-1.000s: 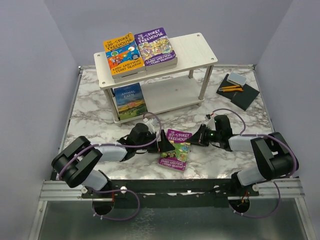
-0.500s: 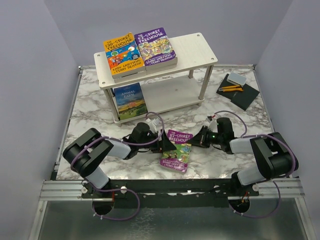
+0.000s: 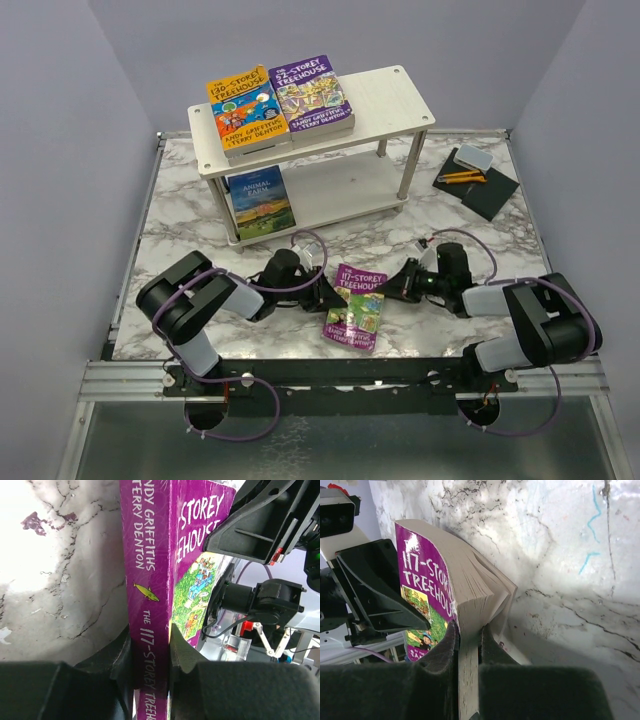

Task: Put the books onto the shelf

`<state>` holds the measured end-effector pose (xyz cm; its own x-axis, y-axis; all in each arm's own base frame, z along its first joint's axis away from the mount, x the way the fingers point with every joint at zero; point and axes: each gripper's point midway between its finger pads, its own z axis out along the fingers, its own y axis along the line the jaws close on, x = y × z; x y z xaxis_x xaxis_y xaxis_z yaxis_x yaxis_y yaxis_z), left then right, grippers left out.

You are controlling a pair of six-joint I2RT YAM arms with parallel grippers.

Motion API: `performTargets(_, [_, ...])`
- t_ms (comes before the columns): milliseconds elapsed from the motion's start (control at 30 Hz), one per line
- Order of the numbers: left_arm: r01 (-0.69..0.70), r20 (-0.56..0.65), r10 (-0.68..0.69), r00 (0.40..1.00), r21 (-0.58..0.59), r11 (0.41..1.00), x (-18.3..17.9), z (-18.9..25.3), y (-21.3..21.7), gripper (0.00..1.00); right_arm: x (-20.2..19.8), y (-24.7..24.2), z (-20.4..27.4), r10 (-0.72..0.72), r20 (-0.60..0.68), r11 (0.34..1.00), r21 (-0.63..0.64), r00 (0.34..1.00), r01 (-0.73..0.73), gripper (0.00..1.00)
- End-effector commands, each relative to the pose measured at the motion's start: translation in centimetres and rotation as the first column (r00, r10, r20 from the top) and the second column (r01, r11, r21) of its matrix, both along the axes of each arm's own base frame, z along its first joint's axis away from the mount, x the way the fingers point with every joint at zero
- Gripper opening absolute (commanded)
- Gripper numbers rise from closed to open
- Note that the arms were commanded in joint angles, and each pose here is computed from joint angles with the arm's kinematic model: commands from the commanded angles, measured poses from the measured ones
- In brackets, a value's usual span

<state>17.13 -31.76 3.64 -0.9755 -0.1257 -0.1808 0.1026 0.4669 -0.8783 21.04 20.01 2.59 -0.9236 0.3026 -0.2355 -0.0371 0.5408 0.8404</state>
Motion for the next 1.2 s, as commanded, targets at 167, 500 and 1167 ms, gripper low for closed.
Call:
performTargets(167, [0.018, 0.076, -0.008, 0.997, -0.13, 0.991, 0.0, 5.1, -1.4, 0.0, -3.2, -1.4, -1.5, -0.038, -0.11, 0.997, -0.07, 0.993, 0.03, 0.04])
performTargets(500, [-0.05, 0.191, 0.111, 0.975, -0.298, 0.953, 1.4, 13.4, -0.9, 0.0, -2.9, -1.2, 5.5, -0.013, 0.142, 1.0, -0.01, 0.99, 0.015, 0.62])
performTargets(1167, [-0.058, 0.301, 0.276, 0.913, -0.574, 0.817, 0.3, 27.2, 2.0, 0.0, -5.0, 1.2, 21.5, 0.056, 0.535, 0.941, 0.255, 0.843, -0.225, 0.79])
